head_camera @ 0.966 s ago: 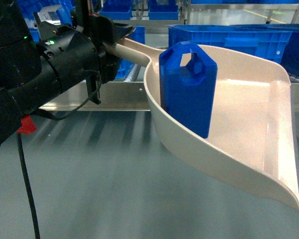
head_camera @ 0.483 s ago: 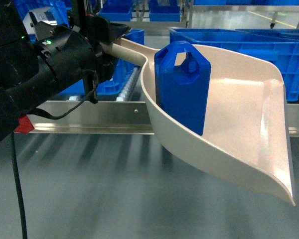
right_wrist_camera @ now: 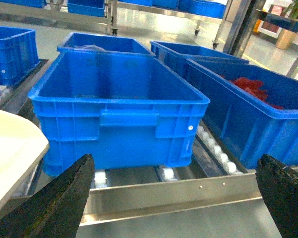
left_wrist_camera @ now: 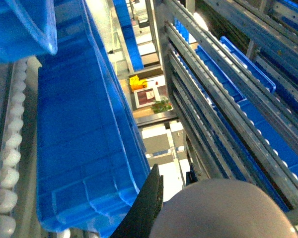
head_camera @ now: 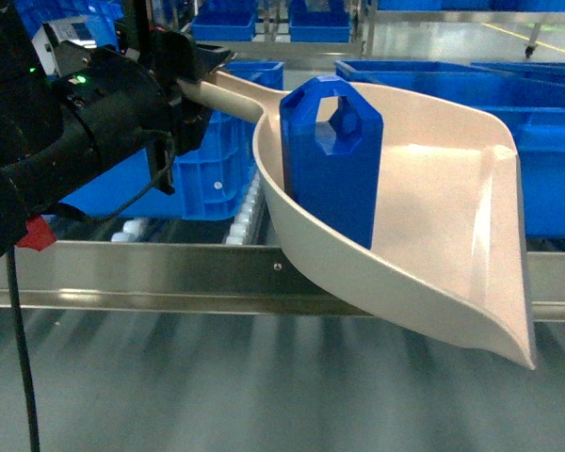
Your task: Place part in tray to right shelf
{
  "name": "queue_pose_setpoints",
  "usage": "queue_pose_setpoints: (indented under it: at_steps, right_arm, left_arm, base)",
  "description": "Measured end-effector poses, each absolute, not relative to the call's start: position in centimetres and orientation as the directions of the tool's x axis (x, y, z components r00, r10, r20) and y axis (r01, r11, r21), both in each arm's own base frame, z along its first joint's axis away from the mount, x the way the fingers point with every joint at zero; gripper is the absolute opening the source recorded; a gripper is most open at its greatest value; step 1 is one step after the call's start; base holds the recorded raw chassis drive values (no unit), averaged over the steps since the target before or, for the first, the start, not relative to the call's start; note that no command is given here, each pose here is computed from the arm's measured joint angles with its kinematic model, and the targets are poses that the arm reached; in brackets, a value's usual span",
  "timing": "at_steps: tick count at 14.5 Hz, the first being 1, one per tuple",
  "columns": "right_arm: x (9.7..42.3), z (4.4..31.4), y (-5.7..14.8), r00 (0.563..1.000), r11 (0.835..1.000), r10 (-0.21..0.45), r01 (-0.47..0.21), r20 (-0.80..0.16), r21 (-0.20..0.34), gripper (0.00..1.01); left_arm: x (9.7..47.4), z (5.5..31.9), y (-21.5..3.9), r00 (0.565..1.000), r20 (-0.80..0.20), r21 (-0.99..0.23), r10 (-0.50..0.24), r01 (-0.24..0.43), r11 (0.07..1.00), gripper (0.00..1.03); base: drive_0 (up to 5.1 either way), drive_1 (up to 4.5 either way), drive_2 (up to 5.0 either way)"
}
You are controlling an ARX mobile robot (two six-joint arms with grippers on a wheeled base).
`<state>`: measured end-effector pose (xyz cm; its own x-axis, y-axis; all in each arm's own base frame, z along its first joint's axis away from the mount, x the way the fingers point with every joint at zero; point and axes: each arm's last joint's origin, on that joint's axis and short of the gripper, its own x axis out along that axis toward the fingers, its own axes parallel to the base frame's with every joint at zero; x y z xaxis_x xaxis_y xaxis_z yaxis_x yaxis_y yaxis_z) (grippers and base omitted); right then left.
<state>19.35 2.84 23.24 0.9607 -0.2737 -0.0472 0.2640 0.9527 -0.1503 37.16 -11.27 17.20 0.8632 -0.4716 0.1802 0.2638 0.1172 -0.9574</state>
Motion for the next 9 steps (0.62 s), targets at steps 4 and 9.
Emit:
queue_pose_setpoints:
  at_steps: [4, 9]
  right_arm:
    - [19.4, 23.18, 2.86, 0.961, 0.953, -0.272, 0.261, -0.05, -0.152, 0.98]
    - [19.39, 23.2, 2.86, 0.961, 0.953, -0.272, 0.262, -0.049, -0.151, 0.98]
  left_arm:
    - [37.12, 17.2, -11.41, 0.861, 0.18, -0.958, -0.475, 0.264, 0.115, 0.12]
    - [37.08, 17.21, -11.53, 0.858, 0.181, -0.957, -0.48, 0.266, 0.115, 0.12]
  base:
    - [-0.1, 0.99, -1.2]
    - [0.0, 0.0, 0.0]
